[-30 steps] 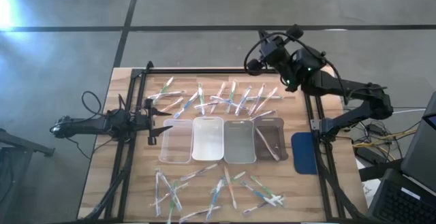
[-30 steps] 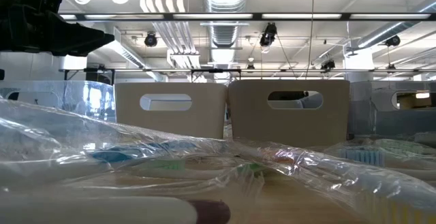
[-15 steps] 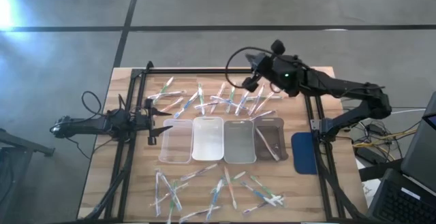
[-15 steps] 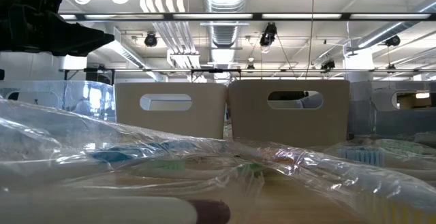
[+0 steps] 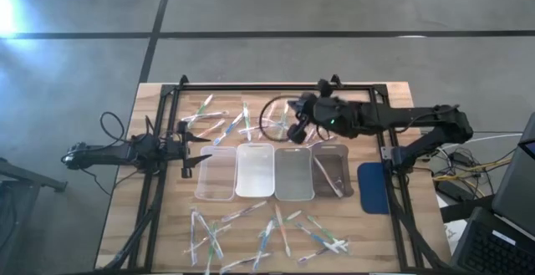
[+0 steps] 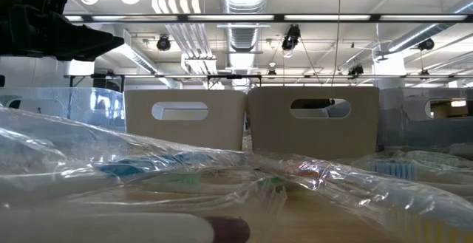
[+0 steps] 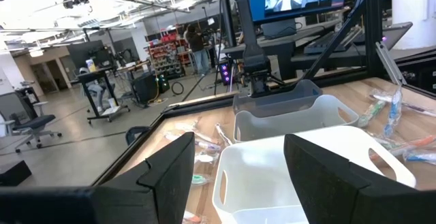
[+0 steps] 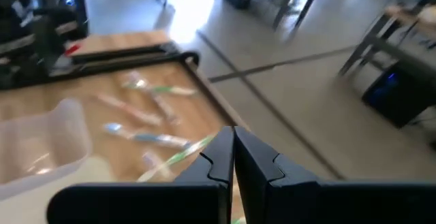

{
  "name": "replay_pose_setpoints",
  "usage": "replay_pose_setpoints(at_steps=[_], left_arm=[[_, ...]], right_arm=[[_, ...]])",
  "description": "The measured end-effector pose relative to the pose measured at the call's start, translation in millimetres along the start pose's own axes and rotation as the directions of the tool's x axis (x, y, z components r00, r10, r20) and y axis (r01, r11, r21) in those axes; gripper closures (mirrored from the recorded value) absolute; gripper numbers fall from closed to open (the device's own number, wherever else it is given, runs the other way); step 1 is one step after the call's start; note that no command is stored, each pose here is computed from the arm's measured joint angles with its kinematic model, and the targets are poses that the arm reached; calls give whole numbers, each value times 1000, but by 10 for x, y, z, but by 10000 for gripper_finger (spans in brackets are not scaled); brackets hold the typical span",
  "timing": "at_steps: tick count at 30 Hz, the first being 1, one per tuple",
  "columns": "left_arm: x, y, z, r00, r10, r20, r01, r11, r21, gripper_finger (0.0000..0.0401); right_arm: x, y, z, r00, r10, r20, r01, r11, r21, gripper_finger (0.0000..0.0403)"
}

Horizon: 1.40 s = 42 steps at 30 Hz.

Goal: Pick & Place Toothbrushes
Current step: Put the blue toothbrush into the gray bin

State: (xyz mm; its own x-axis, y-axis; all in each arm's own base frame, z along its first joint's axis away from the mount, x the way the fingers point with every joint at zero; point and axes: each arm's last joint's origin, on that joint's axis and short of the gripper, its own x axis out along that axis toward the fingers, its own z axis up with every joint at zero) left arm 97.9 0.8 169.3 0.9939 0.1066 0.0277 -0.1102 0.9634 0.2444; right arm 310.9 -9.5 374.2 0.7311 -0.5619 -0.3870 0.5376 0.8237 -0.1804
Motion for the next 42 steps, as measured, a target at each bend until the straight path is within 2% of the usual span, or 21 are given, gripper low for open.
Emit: replay_pose_setpoints(at_steps=[8,15,27,35,42], left_arm=[[0,0,0,1000,0,0,0,1000,0,169],[0,0,0,1000,0,0,0,1000,0,169],[0,-1,0,1000,-1,0,1,1000,0,169],[0,-1,0,1000,-1,0,1,1000,0,169],[0,-1,0,1000,-1,0,1,1000,0,169]], right_arm=[[-135,382,-277,984,72,-166,-57,994,95,394],[-362,623,-510,950,101,-296,-43,980,197,394],[-794,1076,-753,916,220,-335,-104,938,331,394],[-970,1450,-1019,819,349,-456,-190,914,359,394],[-974,1728,-1295,735,368,-569,-164,912,377,394]])
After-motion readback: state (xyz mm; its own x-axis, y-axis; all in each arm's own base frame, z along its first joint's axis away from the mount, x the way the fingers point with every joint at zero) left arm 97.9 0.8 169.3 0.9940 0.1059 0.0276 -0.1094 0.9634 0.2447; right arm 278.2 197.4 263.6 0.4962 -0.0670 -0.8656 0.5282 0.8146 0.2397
